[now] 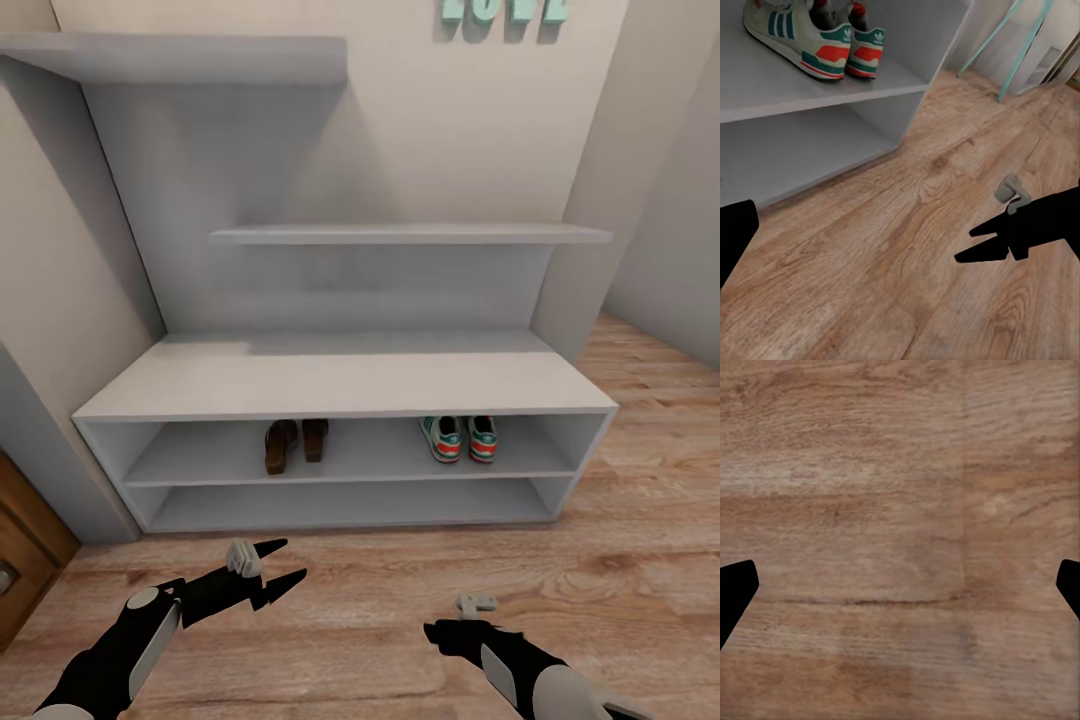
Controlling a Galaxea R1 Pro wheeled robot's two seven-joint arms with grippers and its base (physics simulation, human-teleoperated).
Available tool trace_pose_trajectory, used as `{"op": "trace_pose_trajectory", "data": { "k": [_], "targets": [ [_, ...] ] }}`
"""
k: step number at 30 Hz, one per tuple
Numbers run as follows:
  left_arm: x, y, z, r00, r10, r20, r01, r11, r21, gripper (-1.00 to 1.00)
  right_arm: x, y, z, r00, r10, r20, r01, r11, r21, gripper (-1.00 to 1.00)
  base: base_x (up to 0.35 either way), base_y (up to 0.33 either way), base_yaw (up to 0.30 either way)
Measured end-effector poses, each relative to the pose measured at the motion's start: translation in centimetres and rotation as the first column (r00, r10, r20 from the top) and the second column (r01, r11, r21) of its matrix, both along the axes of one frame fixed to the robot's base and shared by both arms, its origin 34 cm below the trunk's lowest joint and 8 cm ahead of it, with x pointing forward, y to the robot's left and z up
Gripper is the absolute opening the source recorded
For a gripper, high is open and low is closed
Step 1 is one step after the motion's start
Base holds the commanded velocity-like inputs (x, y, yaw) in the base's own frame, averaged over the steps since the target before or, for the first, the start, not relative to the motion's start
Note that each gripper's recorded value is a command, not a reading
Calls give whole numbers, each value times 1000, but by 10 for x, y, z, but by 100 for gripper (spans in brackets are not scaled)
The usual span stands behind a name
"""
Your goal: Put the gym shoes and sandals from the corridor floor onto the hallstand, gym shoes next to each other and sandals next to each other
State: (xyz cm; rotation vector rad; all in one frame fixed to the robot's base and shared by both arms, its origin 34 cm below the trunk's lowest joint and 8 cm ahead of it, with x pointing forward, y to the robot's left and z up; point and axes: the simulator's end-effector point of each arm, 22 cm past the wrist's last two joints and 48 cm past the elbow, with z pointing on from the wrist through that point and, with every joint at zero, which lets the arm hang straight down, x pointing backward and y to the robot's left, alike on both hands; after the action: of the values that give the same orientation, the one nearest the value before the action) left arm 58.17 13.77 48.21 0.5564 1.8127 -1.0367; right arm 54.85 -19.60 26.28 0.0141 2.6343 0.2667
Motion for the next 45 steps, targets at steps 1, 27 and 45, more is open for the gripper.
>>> {"op": "trace_pose_trajectory", "data": {
  "k": [1,27,45],
  "targets": [
    [1,0,2,1000,0,0,0,1000,0,100,1,0,2,1000,-1,0,1,1000,0,100,0,0,0],
    [14,0,59,1000,2,-3,-2,1000,1,100,4,28,62,998,67,-5,-66,991,117,100,0,0,0],
    [19,0,76,1000,5,-3,-5,1000,2,100,-10,101,120,970,236,67,-240,860,450,100,0,0,0]
  ]
}}
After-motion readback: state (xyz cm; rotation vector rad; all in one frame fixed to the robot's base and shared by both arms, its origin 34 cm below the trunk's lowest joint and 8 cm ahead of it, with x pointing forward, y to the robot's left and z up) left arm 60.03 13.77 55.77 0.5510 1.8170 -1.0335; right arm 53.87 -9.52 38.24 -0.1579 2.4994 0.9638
